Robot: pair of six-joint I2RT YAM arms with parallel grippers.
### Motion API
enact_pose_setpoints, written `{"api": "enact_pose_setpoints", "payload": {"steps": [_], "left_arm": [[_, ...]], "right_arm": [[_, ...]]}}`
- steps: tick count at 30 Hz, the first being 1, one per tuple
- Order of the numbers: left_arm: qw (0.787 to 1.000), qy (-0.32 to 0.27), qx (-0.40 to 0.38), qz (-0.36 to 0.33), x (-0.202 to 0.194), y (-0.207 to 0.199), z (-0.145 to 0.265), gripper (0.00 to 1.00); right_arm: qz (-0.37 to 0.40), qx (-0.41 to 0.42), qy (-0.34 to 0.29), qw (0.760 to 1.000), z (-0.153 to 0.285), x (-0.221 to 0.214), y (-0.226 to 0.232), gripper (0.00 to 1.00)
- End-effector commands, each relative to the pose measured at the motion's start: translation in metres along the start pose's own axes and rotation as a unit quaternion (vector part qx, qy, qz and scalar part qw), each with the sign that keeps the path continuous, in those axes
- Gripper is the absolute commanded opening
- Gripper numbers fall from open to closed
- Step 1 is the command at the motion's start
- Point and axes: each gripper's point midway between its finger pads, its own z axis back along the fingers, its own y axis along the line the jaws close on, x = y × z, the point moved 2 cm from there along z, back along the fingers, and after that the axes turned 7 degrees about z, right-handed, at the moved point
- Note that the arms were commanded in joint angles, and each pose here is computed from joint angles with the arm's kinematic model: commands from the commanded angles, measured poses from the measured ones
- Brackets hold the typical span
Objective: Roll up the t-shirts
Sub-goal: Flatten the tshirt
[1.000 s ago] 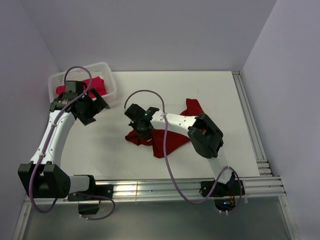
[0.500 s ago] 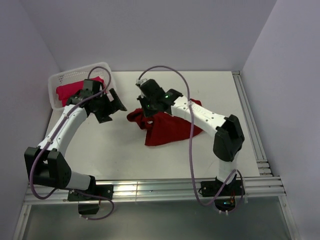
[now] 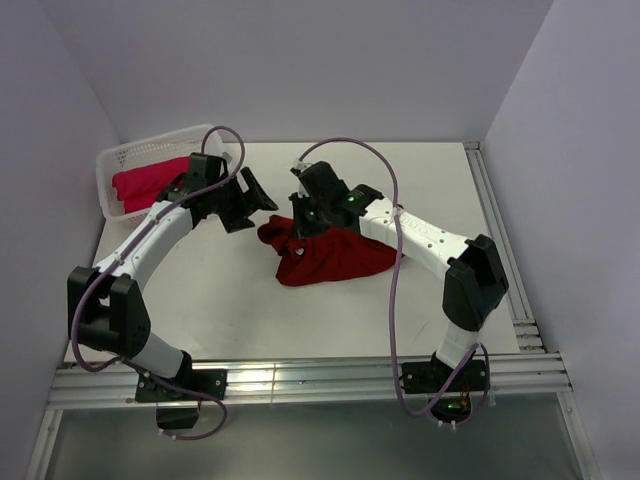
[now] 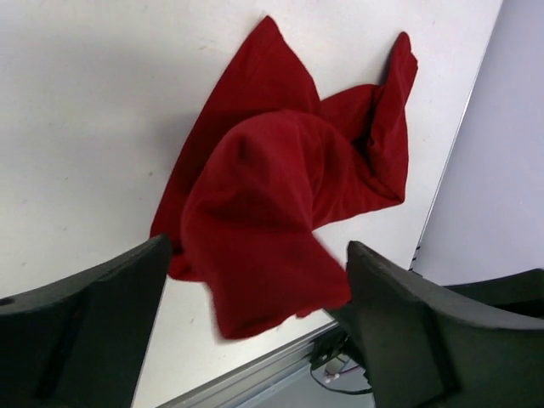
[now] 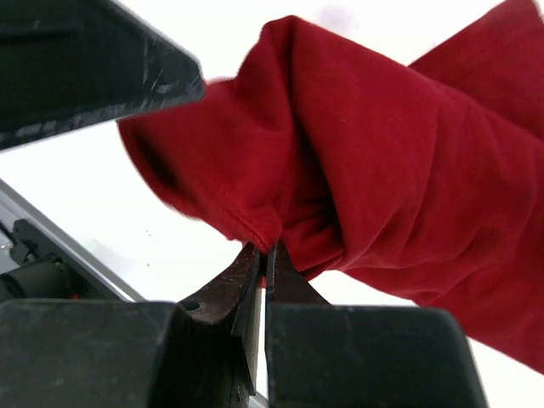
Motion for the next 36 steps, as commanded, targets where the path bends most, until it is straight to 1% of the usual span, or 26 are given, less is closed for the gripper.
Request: {"api": "enact_pose_setpoints", "payload": {"steps": [1, 2, 4, 5, 6, 7, 9, 10, 11, 12, 14, 19, 23, 24, 25, 27, 33, 36], "left_arm": [[0.999, -0.012, -0.041, -0.013, 0.008, -0.024, -0.006, 0.86], [0.999, -0.008, -0.043, -0.016, 0.003, -0.026, -0.009, 0.71], [0.999, -0.005, -0.046, -0.019, -0.001, -0.028, -0.012, 0.57], [0.998, -0.002, -0.051, -0.022, -0.005, -0.030, -0.013, 0.47], [0.998, 0.001, -0.053, -0.023, -0.007, -0.031, -0.013, 0.44], [0.998, 0.002, -0.052, -0.024, -0.009, -0.031, -0.013, 0.43], [0.999, 0.002, -0.042, -0.022, -0.012, -0.028, -0.011, 0.53], [0.999, -0.005, -0.034, -0.022, -0.011, -0.025, -0.011, 0.60], [0.999, -0.011, -0.033, -0.027, -0.011, -0.025, -0.005, 0.78], [0.999, -0.019, -0.033, -0.030, -0.010, -0.025, -0.001, 0.87], [0.998, -0.044, -0.034, -0.038, -0.005, -0.027, 0.012, 0.99], [0.995, -0.072, -0.049, -0.052, -0.003, -0.033, 0.036, 0.99], [0.993, -0.080, -0.062, -0.057, -0.009, -0.027, 0.044, 0.90], [0.994, -0.075, -0.065, -0.056, -0.012, -0.025, 0.044, 0.89], [0.994, -0.071, -0.061, -0.053, -0.014, -0.020, 0.043, 0.85], [0.995, -0.063, -0.060, -0.051, -0.018, -0.016, 0.040, 0.82], [0.997, -0.048, -0.048, -0.046, -0.023, -0.004, 0.028, 0.83], [0.997, -0.045, -0.036, -0.047, -0.022, 0.001, 0.021, 0.81]], "right_arm": [[-0.007, 0.039, -0.055, 0.998, 0.024, 0.024, 0.020, 0.00], [-0.007, 0.038, -0.054, 0.998, 0.024, 0.024, 0.020, 0.00], [-0.008, 0.037, -0.053, 0.998, 0.025, 0.024, 0.020, 0.00], [-0.011, 0.032, -0.050, 0.998, 0.024, 0.023, 0.018, 0.00], [-0.010, 0.032, -0.051, 0.998, 0.025, 0.024, 0.018, 0.00], [-0.011, 0.030, -0.051, 0.998, 0.024, 0.024, 0.018, 0.00], [-0.009, 0.028, -0.051, 0.998, 0.025, 0.024, 0.018, 0.00], [-0.010, 0.027, -0.052, 0.998, 0.025, 0.026, 0.017, 0.00], [-0.010, 0.023, -0.043, 0.999, 0.022, 0.023, 0.015, 0.00], [-0.008, 0.022, -0.041, 0.999, 0.021, 0.022, 0.014, 0.00], [-0.010, 0.021, -0.037, 0.999, 0.018, 0.021, 0.013, 0.00], [-0.028, 0.018, -0.032, 0.999, 0.011, 0.013, 0.008, 0.00], [-0.048, 0.030, -0.039, 0.998, 0.011, 0.017, 0.004, 0.00], [-0.052, 0.032, -0.040, 0.997, 0.011, 0.018, 0.004, 0.00], [-0.053, 0.035, -0.042, 0.997, 0.011, 0.021, 0.004, 0.00], [-0.055, 0.036, -0.045, 0.997, 0.012, 0.024, 0.004, 0.00], [-0.053, 0.043, -0.051, 0.996, 0.015, 0.030, 0.007, 0.00], [-0.052, 0.049, -0.053, 0.996, 0.016, 0.032, 0.009, 0.00]]}}
